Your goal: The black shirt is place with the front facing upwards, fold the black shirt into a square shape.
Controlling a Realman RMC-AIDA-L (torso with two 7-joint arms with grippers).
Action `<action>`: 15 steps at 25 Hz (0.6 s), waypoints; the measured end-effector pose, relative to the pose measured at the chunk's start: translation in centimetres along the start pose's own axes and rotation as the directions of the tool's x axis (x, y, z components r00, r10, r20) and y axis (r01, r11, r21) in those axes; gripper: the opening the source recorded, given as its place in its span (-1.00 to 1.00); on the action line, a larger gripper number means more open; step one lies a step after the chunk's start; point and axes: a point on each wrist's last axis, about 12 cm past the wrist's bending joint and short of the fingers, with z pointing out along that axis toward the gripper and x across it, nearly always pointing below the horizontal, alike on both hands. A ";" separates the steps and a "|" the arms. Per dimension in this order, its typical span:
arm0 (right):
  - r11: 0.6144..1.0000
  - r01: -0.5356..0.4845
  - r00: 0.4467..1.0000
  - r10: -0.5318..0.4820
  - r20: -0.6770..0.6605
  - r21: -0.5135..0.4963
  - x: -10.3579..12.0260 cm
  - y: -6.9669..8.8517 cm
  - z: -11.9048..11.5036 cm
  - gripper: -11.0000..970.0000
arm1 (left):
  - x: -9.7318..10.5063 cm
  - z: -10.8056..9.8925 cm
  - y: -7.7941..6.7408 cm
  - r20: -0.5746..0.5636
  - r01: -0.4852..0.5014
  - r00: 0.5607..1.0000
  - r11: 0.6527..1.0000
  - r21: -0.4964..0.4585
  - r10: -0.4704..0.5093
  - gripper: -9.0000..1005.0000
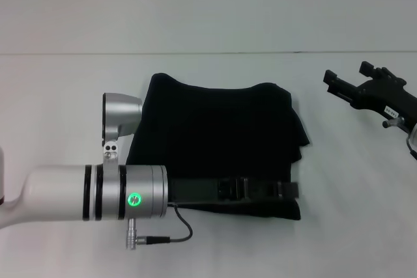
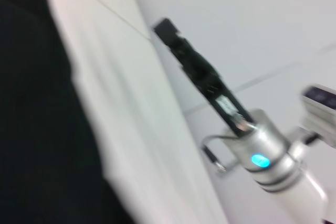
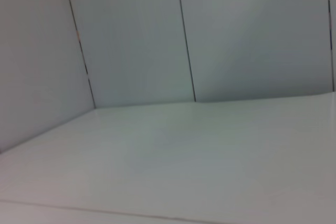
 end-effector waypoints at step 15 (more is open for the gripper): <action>0.918 0.165 0.986 -0.164 0.036 -0.361 1.9 4.8 -2.0 0.95 | -0.7 -6.1 -0.3 0.125 -0.273 0.955 0.962 0.014 0.269 0.56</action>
